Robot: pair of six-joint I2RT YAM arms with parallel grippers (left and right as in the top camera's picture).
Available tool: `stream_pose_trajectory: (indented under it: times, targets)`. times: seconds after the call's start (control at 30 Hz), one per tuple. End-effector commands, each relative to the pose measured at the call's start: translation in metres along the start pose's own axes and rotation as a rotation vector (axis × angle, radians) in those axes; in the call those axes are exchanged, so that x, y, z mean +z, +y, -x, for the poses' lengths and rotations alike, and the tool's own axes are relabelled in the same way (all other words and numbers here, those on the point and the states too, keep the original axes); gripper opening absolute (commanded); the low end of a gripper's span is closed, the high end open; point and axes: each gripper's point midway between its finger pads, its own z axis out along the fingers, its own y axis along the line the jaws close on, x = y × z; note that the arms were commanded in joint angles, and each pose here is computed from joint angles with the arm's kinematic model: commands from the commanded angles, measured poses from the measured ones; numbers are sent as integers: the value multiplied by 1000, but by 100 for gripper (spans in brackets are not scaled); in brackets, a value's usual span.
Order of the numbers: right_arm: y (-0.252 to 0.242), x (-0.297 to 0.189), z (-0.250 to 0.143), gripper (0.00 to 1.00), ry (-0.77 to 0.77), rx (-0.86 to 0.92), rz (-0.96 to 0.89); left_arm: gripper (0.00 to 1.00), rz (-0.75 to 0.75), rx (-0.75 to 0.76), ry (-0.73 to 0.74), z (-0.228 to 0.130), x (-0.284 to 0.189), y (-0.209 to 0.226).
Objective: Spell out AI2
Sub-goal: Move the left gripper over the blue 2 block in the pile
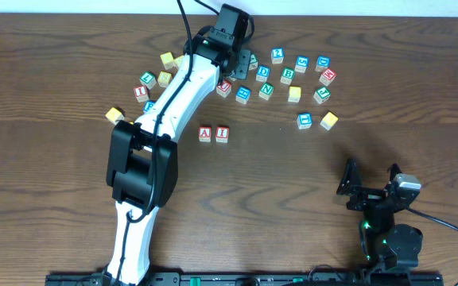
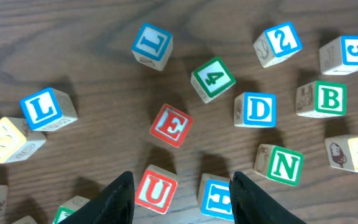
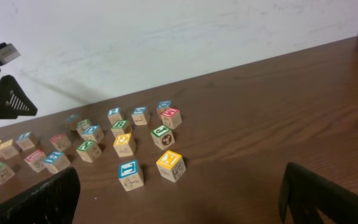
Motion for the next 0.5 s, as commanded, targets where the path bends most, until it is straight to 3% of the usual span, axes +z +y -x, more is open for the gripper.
stream_pose_trajectory:
  times: [0.0,0.47]
  targets:
    - [-1,0,0,99,-2,6,-2,49,74,-5,-34,10,0,22]
    - [-1,0,0,99,-2,6,-2,49,105,-37,-53,16,0,44]
